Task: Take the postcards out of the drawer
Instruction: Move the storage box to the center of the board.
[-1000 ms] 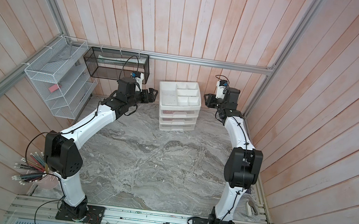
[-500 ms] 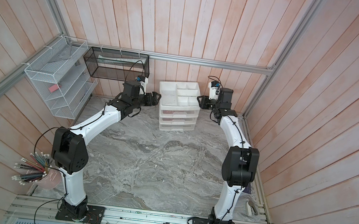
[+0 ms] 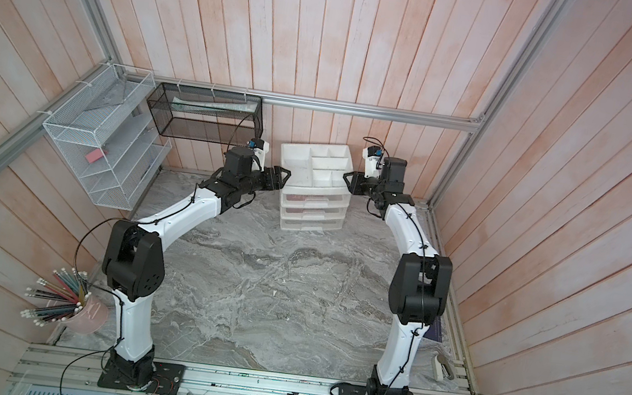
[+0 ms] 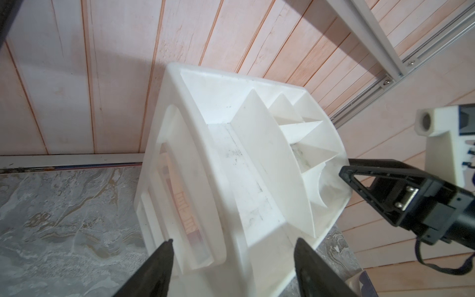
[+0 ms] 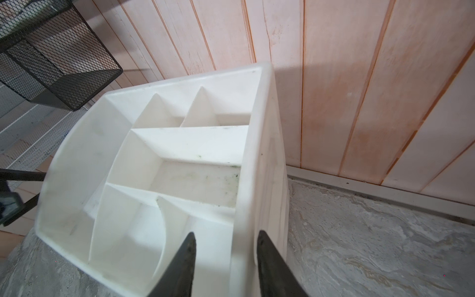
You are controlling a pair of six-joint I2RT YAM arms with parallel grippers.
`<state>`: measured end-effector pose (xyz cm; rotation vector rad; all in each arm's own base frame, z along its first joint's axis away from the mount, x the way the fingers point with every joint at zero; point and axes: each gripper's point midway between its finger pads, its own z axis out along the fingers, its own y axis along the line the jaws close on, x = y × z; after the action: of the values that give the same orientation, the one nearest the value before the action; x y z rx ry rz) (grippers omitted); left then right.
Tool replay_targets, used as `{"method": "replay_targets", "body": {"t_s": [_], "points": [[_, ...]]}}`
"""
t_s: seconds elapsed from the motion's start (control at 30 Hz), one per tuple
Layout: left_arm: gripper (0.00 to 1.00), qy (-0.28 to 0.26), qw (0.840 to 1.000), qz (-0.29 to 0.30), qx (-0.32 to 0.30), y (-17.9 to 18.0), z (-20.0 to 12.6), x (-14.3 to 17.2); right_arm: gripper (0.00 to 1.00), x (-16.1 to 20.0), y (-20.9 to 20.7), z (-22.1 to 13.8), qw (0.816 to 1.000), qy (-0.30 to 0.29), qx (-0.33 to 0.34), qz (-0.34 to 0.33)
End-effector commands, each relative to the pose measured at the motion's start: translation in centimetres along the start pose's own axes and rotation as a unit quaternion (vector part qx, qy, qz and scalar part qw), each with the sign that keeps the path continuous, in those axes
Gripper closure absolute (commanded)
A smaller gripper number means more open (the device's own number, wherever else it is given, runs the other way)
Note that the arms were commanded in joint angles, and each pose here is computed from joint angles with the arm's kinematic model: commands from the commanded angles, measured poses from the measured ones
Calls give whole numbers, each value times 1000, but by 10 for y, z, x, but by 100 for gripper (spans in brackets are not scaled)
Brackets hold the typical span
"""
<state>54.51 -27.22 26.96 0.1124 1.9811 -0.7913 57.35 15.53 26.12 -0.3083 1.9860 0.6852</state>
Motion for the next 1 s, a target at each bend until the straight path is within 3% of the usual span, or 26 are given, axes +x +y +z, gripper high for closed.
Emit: {"method": "replay_targets", "body": {"t_s": [0.0,0.2,0.6,0.97], "points": [[28,-11,999,6,33,-15,6,-7,64,-2,12,8,999,-2,-34,-2],[38,-7,999,4,53,-24,7,-5,66,2,28,11,998,6,-60,-7],[48,28,998,17,62,-52,-7,15,66,21,80,11,994,32,-95,-39],[57,36,998,-6,43,-62,-50,45,65,52,111,-9,992,44,-115,-37]]}}
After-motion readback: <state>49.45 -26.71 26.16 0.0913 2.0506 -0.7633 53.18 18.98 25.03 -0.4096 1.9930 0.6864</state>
